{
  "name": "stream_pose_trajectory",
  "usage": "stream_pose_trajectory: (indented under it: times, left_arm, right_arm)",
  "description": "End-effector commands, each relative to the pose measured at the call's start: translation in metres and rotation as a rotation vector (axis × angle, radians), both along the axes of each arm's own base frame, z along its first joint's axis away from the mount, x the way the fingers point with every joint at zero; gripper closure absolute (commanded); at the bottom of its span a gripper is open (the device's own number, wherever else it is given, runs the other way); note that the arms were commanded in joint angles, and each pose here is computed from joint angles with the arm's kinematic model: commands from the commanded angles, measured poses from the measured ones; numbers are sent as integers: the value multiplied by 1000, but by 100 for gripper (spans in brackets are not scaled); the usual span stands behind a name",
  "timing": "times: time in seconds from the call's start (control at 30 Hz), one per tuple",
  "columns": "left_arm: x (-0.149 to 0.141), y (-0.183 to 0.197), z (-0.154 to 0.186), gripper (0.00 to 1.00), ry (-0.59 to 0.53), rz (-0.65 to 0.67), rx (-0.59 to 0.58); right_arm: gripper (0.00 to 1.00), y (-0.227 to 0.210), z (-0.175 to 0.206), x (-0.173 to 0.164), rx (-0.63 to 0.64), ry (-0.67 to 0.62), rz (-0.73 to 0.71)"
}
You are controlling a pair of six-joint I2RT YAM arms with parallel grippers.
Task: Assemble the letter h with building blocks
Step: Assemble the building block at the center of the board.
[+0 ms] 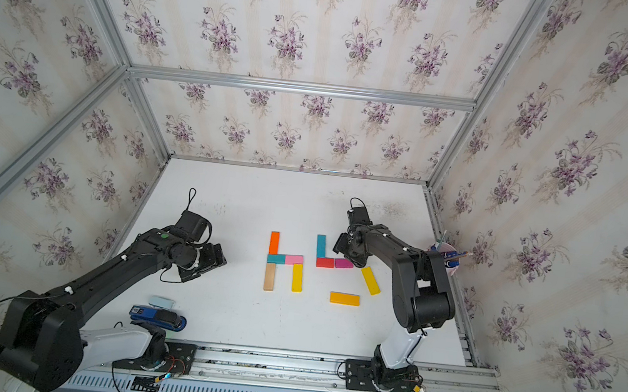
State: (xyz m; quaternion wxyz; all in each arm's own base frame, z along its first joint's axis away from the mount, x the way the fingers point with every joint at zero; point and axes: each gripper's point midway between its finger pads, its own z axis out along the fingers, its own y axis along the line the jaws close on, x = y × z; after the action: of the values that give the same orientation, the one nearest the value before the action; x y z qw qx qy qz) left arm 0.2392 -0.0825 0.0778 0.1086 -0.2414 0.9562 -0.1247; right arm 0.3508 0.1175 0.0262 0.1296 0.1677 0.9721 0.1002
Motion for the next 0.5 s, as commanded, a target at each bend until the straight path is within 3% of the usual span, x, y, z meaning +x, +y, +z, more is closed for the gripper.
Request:
stream_pose_trajectory:
  times: [0.0, 0.47]
  left_arm:
    - [0, 1, 2, 14, 1, -4, 7]
    - [-2, 1, 0, 14, 2, -7, 7]
  right_arm:
    - [30, 0, -1, 1, -6, 2, 10]
    - [30, -7, 0, -11, -23, 7, -24]
